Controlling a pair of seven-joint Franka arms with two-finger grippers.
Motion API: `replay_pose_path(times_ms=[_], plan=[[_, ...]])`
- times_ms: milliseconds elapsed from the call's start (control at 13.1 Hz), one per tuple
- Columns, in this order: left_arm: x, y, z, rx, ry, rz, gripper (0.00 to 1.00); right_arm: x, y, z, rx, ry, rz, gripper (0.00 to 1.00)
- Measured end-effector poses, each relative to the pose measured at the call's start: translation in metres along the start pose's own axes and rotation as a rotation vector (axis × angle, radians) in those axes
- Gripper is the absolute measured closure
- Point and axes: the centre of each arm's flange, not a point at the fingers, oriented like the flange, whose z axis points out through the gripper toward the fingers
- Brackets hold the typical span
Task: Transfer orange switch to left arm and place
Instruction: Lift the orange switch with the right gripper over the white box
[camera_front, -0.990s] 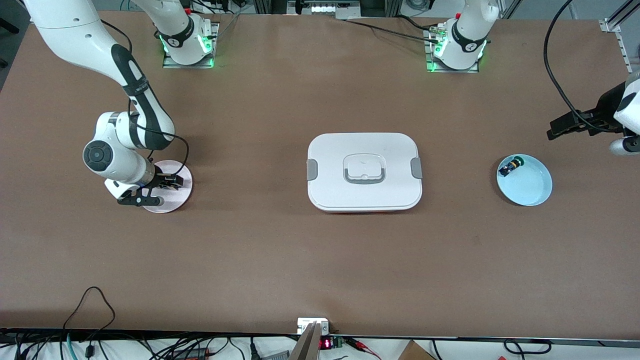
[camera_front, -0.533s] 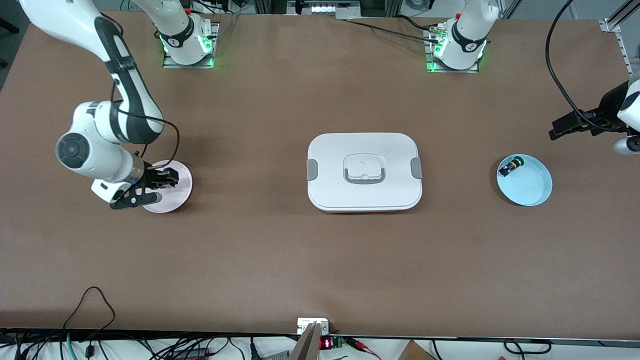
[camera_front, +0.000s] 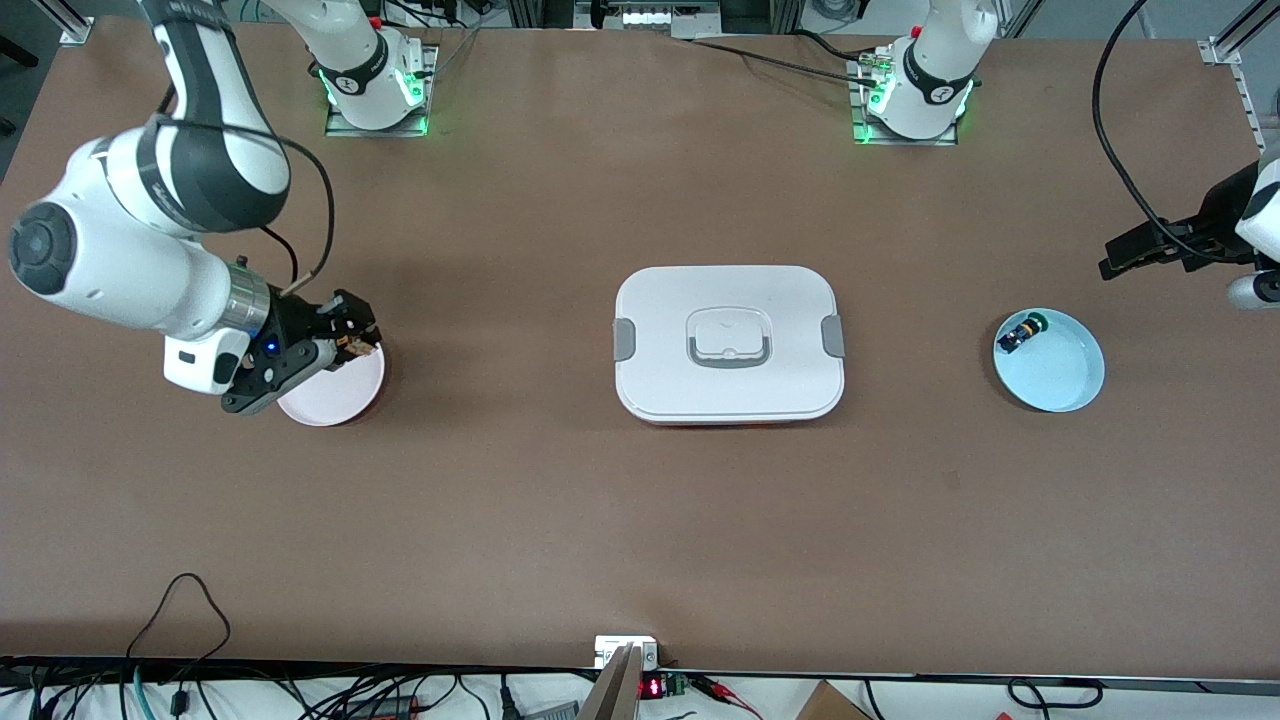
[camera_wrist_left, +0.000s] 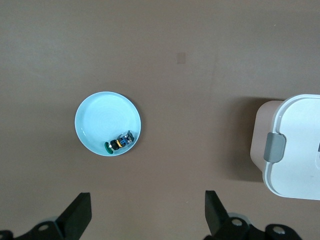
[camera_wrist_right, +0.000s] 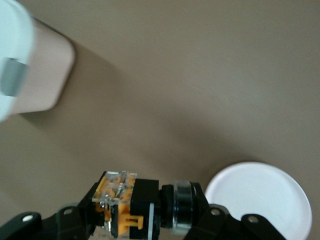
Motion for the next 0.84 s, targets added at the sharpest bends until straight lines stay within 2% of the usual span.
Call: replay_pose_path(times_ms=[152,457,609,838], plan=[[0.0,0.0,0.0,0.0,0.0,0.001,0.0,0.014,-0.031,-0.017,0.084,0.074,-0.123,0.26],[0.0,-0.001,0.0,0.0,0.001,0.002,0.0,0.031,-0.094,-0.016,0.25,0.191,-0.437,0.26],[0.0,-0.001,-0.001,0.0,0.001,0.004,0.0,0.04,-0.12,-0.016,0.376,0.309,-0.534,0.26],[0.0,-0.001,-0.005,-0.001,0.01,0.005,0.0,0.048,-0.141,-0.011,0.482,0.441,-0.657,0.26]])
